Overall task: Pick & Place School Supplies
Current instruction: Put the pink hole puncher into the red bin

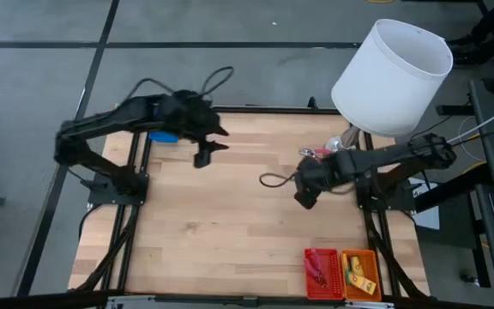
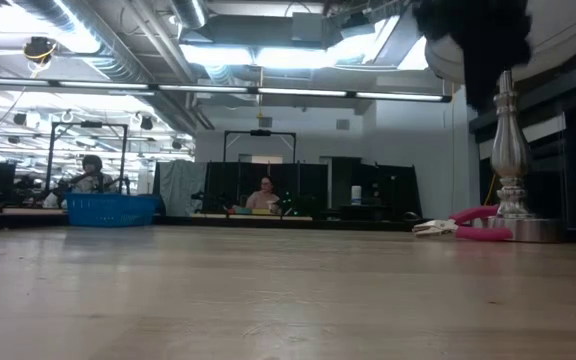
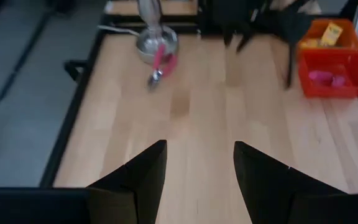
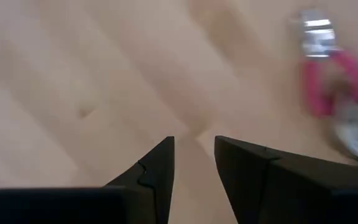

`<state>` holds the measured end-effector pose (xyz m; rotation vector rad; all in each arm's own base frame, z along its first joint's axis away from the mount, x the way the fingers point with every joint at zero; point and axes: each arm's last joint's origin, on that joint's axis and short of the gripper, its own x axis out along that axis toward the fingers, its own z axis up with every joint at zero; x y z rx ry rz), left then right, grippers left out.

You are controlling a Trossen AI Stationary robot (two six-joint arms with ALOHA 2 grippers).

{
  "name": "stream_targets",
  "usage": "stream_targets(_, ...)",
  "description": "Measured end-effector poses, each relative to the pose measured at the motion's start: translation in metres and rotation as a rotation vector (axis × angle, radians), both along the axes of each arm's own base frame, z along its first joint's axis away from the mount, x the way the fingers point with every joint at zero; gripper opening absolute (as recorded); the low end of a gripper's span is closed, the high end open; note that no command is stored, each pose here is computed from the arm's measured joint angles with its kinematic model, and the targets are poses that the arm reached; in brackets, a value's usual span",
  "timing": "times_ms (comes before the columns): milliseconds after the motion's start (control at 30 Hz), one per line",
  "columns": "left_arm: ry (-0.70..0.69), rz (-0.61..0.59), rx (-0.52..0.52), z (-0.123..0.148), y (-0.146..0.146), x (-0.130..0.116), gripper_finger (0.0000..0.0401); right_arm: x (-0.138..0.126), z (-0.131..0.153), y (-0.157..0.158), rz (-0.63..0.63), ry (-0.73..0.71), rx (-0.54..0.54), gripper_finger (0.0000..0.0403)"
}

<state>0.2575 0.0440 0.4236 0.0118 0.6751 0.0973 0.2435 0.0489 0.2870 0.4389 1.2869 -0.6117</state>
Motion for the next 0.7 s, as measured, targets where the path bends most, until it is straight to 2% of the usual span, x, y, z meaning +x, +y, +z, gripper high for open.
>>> stream_targets(100,-0.045,0.029,0.029,0.012,-0.018,-0.015,0.0182,0.003,-0.018,-0.020,0.094,0.050,0.112,0.0110)
stream_targets(300,-0.087,0.090,0.038,0.019,-0.050,-0.025,0.0182,0.018,-0.039,-0.042,0.389,0.224,0.149,0.0091)
stream_targets(467,-0.102,0.117,0.022,0.018,-0.072,-0.025,0.0182,0.030,-0.058,-0.053,0.624,0.546,0.121,0.0088)
stream_targets(567,-0.118,0.143,0.029,0.018,-0.082,-0.027,0.0182,0.035,-0.072,-0.063,0.678,0.730,0.110,0.0088)
stream_targets(700,-0.139,0.174,0.036,0.019,-0.093,-0.030,0.0182,0.043,-0.087,-0.078,0.656,0.809,0.109,0.0088)
